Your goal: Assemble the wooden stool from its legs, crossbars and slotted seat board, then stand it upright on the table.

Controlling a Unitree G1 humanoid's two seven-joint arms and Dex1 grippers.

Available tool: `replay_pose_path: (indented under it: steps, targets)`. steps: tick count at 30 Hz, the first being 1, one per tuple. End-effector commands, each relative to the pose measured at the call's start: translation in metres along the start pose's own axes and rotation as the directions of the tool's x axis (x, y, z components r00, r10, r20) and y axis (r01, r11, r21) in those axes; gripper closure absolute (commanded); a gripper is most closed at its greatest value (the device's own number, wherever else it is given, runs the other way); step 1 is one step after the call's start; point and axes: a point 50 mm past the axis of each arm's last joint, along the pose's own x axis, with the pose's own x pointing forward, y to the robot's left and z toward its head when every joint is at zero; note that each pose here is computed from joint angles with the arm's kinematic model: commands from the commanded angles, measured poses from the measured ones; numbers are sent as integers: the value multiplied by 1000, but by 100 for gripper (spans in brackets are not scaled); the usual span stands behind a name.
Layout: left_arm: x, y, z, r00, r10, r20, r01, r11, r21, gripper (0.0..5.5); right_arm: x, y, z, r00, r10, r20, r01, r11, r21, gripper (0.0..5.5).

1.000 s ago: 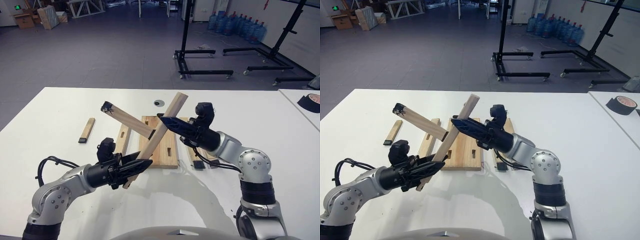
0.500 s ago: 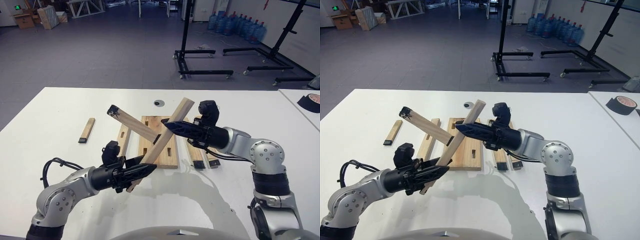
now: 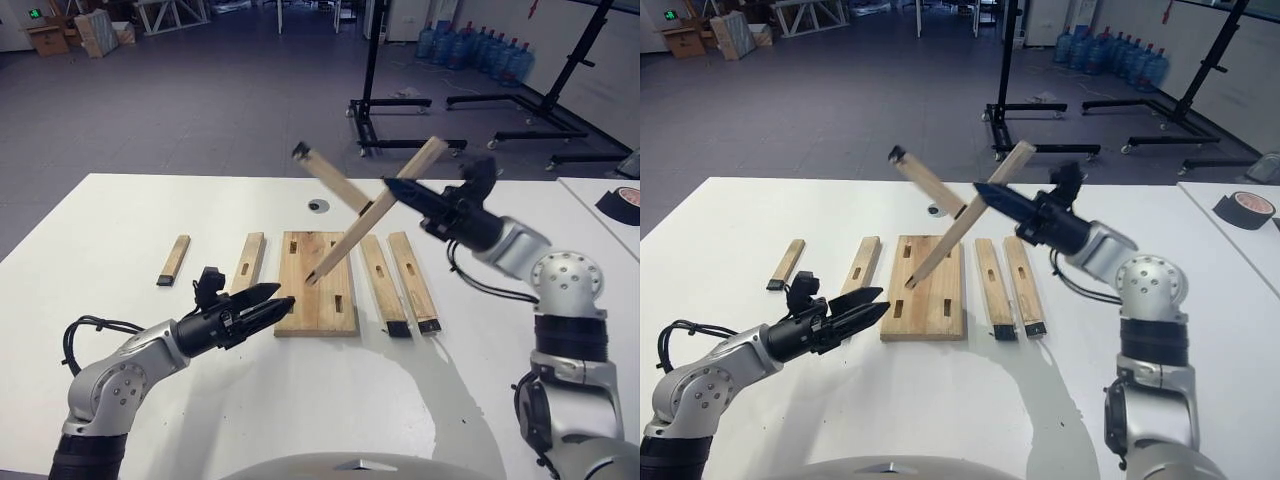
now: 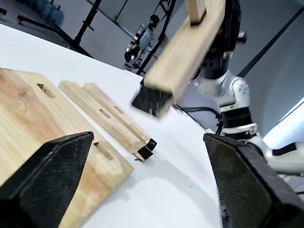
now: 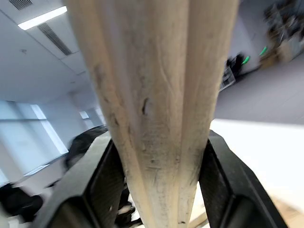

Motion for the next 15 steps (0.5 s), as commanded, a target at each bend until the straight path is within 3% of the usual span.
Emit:
replay_pose_path:
  steps: [1, 7, 15]
  targets:
    - [15, 5, 3, 990, 49, -134, -28, 987, 158, 109, 17, -22, 11, 990, -129, 57, 139, 955, -261, 347]
    - [40, 15, 17, 939, 110, -324, 18, 929, 369, 109, 32, -32, -17, 987, -156, 28, 154, 902, -403, 347]
    - [25, 24, -4, 821, 114, -560, 117, 926, 359, 109, 32, -26, -25, 990, -140, 19, 136, 911, -389, 347]
